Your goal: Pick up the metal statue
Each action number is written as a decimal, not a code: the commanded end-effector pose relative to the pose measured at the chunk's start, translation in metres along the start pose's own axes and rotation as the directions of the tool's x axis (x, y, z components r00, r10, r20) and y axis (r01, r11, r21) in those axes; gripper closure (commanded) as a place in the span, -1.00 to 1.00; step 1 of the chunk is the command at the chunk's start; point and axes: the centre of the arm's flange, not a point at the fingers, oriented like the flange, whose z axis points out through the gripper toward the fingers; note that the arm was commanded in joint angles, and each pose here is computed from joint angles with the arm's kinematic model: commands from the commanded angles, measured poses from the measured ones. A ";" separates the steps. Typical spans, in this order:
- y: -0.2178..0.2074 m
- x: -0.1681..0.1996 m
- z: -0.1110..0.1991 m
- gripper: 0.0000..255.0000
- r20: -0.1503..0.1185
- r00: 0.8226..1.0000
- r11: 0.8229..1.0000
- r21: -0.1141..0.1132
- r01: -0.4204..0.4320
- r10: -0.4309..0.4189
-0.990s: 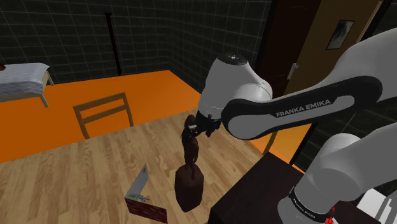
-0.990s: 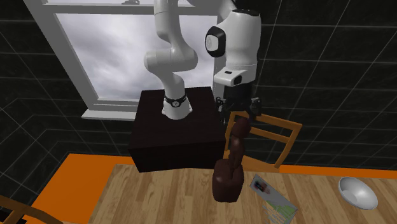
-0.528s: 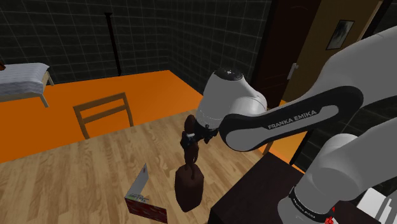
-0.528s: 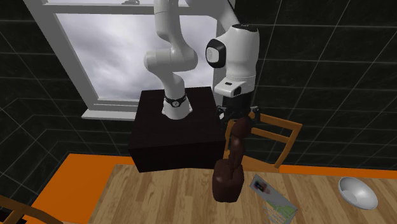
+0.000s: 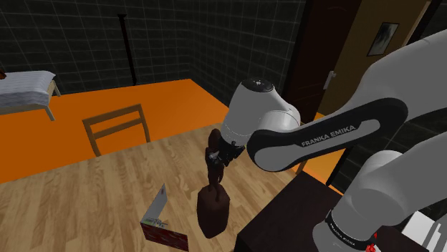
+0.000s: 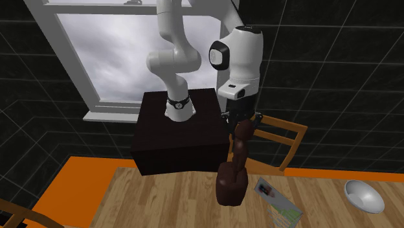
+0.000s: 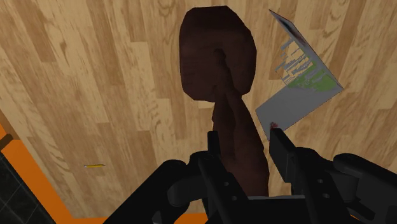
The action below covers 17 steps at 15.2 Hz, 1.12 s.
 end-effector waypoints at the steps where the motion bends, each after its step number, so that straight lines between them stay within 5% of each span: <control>1: 0.000 0.000 0.000 1.00 0.001 1.000 1.000 -0.001 -0.001 0.001; 17: -0.004 0.021 -0.071 1.00 0.001 1.000 1.000 -0.001 -0.001 0.001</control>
